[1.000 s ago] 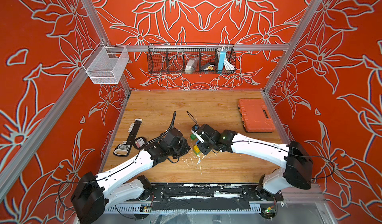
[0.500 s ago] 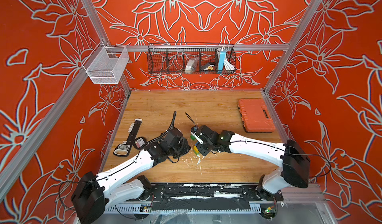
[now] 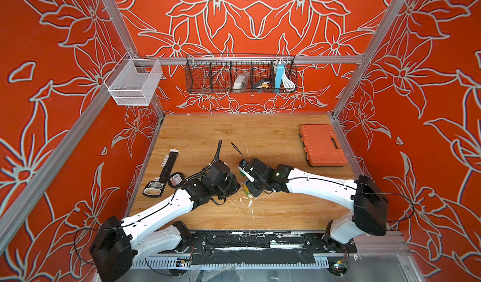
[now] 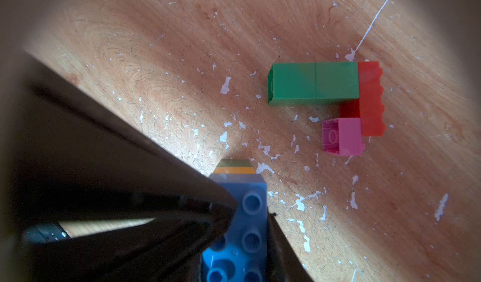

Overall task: Assemble the letter r with lego
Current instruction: Assemble the lego brick with the lego brick.

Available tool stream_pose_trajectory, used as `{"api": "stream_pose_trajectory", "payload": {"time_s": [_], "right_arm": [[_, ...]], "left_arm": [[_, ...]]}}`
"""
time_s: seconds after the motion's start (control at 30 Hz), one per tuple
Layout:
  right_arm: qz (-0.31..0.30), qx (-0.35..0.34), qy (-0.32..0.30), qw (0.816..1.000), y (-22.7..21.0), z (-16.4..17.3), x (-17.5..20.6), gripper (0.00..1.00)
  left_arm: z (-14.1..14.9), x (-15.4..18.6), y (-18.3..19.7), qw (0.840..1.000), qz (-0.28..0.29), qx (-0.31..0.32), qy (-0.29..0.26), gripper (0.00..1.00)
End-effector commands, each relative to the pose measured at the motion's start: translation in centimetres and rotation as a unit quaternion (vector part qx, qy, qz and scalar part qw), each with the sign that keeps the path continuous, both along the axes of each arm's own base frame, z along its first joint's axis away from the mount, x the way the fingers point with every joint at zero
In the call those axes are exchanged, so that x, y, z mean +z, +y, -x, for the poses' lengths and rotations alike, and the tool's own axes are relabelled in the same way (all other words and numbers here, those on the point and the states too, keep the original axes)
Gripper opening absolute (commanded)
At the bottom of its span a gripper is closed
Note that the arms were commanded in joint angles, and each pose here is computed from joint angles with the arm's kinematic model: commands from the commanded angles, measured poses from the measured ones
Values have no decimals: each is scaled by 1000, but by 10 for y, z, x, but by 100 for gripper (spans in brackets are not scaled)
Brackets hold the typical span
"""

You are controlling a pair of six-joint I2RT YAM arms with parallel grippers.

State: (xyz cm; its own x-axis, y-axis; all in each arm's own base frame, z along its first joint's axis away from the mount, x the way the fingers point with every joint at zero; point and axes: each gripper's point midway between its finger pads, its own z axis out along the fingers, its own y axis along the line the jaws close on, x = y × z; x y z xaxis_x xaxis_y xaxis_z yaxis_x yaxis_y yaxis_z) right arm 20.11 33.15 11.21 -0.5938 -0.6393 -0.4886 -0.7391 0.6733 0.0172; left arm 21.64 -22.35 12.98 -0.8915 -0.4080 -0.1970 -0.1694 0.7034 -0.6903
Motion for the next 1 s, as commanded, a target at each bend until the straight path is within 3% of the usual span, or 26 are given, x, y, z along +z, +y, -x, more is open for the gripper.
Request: {"api": "stream_pose_trajectory", "payload": {"time_s": [0.0, 0.53, 0.97], "right_arm": [[-1, -5, 6, 1000, 3, 3, -4, 0], [7, -18, 18, 1000, -4, 7, -18, 0], [7, -14, 21, 1000, -4, 8, -19, 0]], "left_arm": [[-7, 15, -8, 1000, 14, -5, -20, 0], [-19, 30, -30, 998, 47, -20, -23, 0], [-15, 9, -43, 998, 51, -37, 12, 0]]}}
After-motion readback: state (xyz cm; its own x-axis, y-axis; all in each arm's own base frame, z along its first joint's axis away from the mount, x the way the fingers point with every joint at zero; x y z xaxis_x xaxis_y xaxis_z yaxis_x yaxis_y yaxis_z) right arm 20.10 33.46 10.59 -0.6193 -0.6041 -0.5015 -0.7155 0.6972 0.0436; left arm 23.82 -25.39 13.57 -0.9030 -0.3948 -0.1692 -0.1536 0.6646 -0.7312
